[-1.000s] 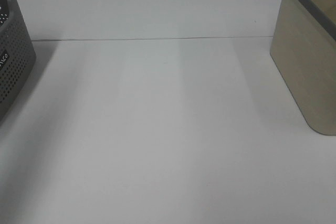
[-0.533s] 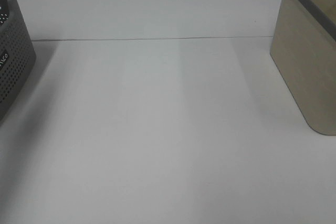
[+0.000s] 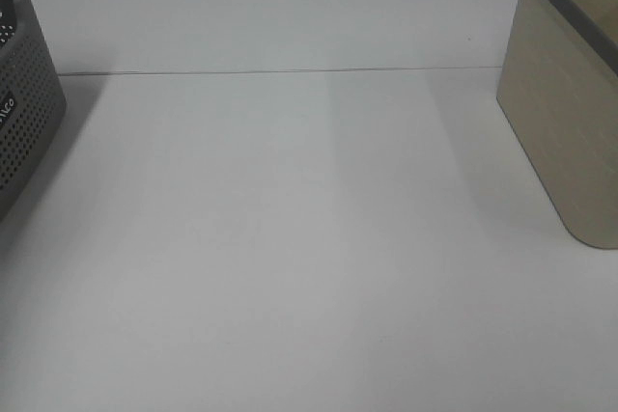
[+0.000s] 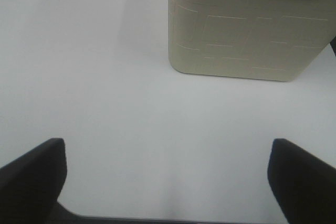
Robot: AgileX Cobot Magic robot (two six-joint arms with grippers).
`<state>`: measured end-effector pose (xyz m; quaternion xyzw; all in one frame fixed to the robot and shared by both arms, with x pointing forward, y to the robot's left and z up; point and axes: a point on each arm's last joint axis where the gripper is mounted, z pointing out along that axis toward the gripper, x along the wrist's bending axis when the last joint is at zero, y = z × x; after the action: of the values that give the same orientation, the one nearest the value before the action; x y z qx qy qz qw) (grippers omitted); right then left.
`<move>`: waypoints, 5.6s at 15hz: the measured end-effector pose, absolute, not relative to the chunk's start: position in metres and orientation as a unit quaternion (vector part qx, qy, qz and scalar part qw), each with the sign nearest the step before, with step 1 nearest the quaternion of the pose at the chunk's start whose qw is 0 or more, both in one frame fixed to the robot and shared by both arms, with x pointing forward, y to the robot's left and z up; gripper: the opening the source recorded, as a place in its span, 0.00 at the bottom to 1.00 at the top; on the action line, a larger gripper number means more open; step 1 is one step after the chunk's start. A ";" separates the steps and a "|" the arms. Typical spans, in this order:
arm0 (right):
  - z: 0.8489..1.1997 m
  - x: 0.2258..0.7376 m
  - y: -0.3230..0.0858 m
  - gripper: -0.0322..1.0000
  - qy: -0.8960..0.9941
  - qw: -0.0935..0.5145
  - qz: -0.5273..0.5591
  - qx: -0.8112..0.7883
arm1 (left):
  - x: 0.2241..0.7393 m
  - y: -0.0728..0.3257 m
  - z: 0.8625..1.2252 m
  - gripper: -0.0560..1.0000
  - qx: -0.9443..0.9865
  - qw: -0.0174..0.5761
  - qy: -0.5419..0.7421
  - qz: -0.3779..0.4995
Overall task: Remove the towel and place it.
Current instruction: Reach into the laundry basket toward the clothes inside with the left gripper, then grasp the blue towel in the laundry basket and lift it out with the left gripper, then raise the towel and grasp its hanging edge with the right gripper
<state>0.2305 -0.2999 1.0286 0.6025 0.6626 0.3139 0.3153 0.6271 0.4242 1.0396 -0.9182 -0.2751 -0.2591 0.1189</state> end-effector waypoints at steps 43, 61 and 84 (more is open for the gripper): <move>1.029 0.231 -0.300 0.98 0.663 0.315 0.314 0.602 | 0.583 0.348 1.228 0.05 -0.858 -0.020 -0.349 -0.377; 1.029 0.230 -0.300 0.98 0.663 0.314 0.315 0.602 | 0.523 0.169 1.295 0.05 -0.847 -0.203 -0.079 -0.485; 1.034 0.425 -0.224 0.98 0.678 0.059 0.597 0.425 | 0.471 0.090 1.294 0.05 -0.853 -0.321 0.040 -0.409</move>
<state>0.4248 -0.2236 1.0343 0.4253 0.6781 0.5965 0.0594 0.4708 0.0899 1.2941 -0.8535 0.0401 -0.4089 -0.3206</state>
